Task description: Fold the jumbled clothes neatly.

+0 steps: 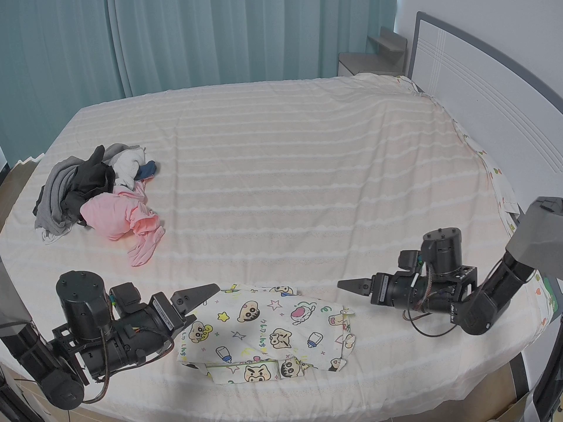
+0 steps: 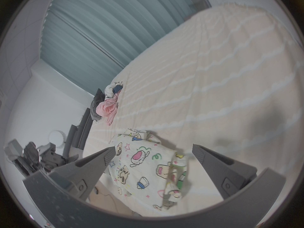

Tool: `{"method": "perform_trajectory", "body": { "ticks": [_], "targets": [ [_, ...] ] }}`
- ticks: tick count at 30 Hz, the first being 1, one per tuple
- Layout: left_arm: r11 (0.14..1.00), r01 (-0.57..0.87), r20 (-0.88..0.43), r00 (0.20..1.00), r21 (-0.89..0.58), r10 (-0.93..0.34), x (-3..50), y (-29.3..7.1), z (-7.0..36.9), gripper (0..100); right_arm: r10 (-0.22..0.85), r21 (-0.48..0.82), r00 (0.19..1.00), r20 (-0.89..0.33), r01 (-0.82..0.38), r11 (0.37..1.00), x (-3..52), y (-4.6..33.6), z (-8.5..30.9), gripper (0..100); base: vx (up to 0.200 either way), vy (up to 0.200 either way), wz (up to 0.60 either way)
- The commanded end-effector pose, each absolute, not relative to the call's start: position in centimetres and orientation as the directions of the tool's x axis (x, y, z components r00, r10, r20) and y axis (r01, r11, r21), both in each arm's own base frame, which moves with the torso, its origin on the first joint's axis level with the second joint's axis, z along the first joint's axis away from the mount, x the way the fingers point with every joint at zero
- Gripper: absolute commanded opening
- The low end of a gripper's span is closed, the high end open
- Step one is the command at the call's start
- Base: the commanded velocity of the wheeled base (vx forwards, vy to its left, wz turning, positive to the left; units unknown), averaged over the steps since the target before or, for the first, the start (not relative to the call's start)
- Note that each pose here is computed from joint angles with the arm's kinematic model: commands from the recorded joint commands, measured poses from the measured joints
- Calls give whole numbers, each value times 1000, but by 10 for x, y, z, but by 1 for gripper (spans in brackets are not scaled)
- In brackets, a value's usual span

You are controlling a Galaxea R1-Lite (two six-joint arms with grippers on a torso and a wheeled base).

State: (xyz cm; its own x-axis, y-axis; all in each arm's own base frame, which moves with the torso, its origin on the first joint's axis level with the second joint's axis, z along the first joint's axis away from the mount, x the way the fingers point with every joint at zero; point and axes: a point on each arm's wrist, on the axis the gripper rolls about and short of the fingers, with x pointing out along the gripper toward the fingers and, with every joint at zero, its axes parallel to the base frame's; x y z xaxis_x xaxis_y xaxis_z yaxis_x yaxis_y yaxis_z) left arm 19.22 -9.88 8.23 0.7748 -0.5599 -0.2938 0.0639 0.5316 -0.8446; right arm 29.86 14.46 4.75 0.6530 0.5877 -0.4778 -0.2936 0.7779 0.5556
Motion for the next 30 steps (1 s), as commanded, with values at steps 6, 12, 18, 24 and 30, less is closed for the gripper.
{"method": "perform_trajectory", "body": {
  "ticks": [6,12,18,24,30],
  "targets": [
    [516,45,-311,753,-855,-580,183,-93,68,100,628,615,578,-521,-256,746,325,167,20,100,0,0,0],
    [517,39,-311,760,-855,-571,186,-92,63,100,640,613,550,-537,-266,744,321,176,11,100,0,0,0],
    [517,41,-308,762,-855,-570,186,-92,64,100,645,611,531,-549,-270,744,320,182,4,100,0,0,0],
    [517,40,-309,762,-855,-570,186,-92,63,100,645,611,526,-554,-268,744,322,185,-1,100,0,0,0],
    [518,38,-311,762,-855,-568,187,-92,63,100,646,613,532,-547,-272,742,324,185,0,0,0,0,0]
  ]
}}
